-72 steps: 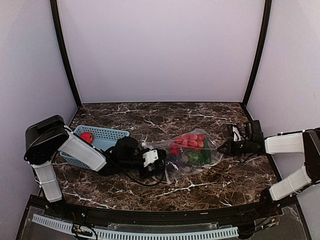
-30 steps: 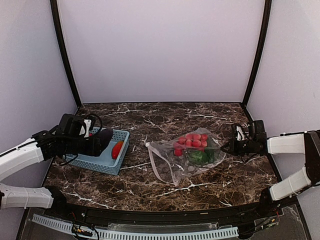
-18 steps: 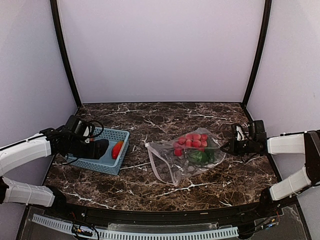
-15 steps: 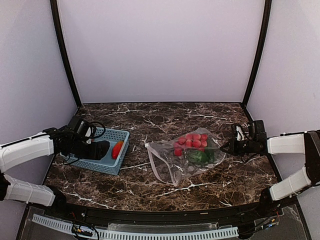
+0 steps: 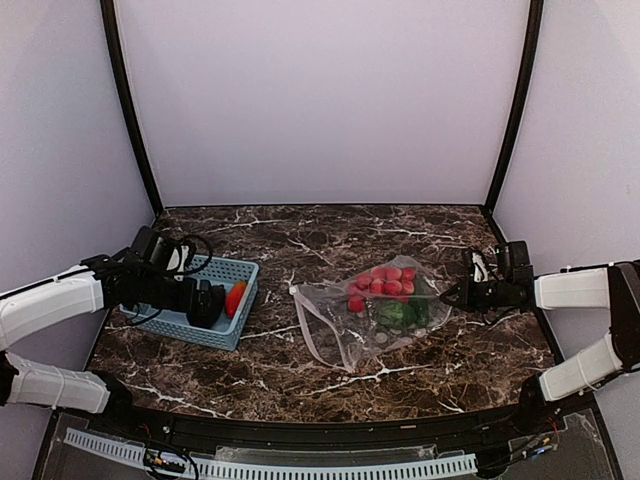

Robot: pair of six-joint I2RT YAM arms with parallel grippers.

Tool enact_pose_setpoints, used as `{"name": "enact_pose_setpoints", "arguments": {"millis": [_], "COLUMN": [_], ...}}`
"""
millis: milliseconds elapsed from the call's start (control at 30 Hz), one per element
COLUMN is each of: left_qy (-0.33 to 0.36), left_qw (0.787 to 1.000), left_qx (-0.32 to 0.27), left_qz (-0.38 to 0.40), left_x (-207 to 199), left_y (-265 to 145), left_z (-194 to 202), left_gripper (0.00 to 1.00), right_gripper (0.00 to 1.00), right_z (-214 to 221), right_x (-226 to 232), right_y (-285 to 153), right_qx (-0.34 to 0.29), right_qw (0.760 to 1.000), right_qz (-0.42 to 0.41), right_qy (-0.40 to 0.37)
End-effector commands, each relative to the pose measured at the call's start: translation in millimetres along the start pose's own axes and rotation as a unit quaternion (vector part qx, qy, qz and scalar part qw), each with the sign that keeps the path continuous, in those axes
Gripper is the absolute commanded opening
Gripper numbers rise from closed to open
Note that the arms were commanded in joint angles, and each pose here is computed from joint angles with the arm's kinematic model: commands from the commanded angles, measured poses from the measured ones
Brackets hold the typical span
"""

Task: Open the zip-top bag and remove the fake food

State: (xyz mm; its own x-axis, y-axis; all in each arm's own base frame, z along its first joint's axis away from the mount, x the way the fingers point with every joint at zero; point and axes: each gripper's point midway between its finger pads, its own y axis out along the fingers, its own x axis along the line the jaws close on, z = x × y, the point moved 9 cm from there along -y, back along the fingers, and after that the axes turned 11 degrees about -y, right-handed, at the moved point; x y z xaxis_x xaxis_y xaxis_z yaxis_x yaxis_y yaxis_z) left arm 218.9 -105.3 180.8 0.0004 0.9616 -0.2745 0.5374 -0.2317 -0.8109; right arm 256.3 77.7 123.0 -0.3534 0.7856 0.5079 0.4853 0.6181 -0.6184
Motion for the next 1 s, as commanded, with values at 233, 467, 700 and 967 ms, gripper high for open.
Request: {"name": "enact_pose_setpoints", "arguments": {"millis": [233,467,700,967], "left_qy": [0.160,0.249,0.279,0.289], "left_qw": [0.972,0.926,0.909,0.898], "left_qx": [-0.100,-0.093,-0.081,-0.071], "left_qz": [0.137,0.268,0.300,0.323], "left_x": [-66,-121,-159,-186], "left_y": [-35,-14,31,76], "left_z": [-2,32,48,52], "left_gripper": [0.85,0.72,0.55,0.50], "right_gripper": [0.00,0.00,0.00,0.00], "right_z": [1,1,2,11], "right_x": [-3,-3,-1,3], "right_y": [3,4,3,2], "right_qx": [-0.003,-0.002,-0.001,0.006], "right_qw": [1.000,1.000,1.000,1.000], "right_qz": [-0.008,-0.010,-0.015,-0.026], "right_qy": [-0.005,-0.003,-0.003,0.002]}}
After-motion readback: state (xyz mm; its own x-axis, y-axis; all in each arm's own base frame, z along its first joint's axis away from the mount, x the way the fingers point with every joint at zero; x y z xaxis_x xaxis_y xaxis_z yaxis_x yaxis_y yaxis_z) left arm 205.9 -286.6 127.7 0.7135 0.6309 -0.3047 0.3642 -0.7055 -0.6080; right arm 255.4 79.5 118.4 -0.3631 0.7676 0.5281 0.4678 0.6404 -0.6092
